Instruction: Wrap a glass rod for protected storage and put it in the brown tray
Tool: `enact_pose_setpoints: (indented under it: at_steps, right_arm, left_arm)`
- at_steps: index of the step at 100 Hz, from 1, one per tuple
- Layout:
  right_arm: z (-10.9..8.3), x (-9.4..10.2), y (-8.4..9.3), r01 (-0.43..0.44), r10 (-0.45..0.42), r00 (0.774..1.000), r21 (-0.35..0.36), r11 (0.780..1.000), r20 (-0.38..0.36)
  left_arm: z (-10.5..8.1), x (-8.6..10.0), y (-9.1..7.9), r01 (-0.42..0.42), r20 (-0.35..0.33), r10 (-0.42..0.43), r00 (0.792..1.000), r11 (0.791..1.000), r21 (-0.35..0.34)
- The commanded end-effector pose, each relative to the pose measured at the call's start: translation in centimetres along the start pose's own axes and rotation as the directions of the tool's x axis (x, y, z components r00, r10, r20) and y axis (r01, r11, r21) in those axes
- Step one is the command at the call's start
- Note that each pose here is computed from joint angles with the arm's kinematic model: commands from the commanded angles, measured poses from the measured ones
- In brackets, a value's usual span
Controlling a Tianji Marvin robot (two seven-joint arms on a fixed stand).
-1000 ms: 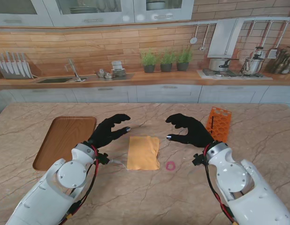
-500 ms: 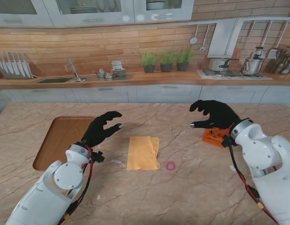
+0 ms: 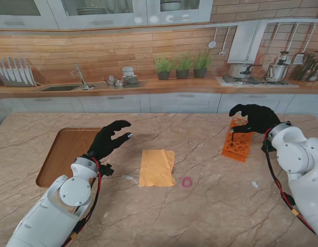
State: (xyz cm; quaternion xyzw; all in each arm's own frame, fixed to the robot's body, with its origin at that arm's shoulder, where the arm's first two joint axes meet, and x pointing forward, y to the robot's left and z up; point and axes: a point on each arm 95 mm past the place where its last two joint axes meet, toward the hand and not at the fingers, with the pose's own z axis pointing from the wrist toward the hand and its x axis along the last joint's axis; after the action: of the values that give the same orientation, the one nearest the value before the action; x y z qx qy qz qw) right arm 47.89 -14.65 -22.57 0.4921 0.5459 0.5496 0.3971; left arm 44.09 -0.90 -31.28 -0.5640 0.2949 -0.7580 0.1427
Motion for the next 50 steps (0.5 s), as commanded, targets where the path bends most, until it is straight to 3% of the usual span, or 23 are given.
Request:
enact_pose_setpoints:
  at_steps: [1,28,50]
  right_arm:
    - [0.3,-0.6,-0.3,-0.004,0.003,1.0,0.008,1.0,0.025]
    - [1.7,-2.0,-2.2,0.035,-0.043,0.996,0.119,0.992,0.072]
    - [2.4,-1.9,-3.9,-0.034,0.013,0.994,0.184,0.982,0.113]
  left_arm:
    - [0.3,0.4,0.3,0.012,-0.006,-0.012,1.0,1.0,0.004]
    - [0.9,0.2,0.4,0.01,0.003,-0.01,1.0,1.0,0.009]
    - [1.0,0.0,0.4,0.009,0.022,-0.009,1.0,1.0,0.001]
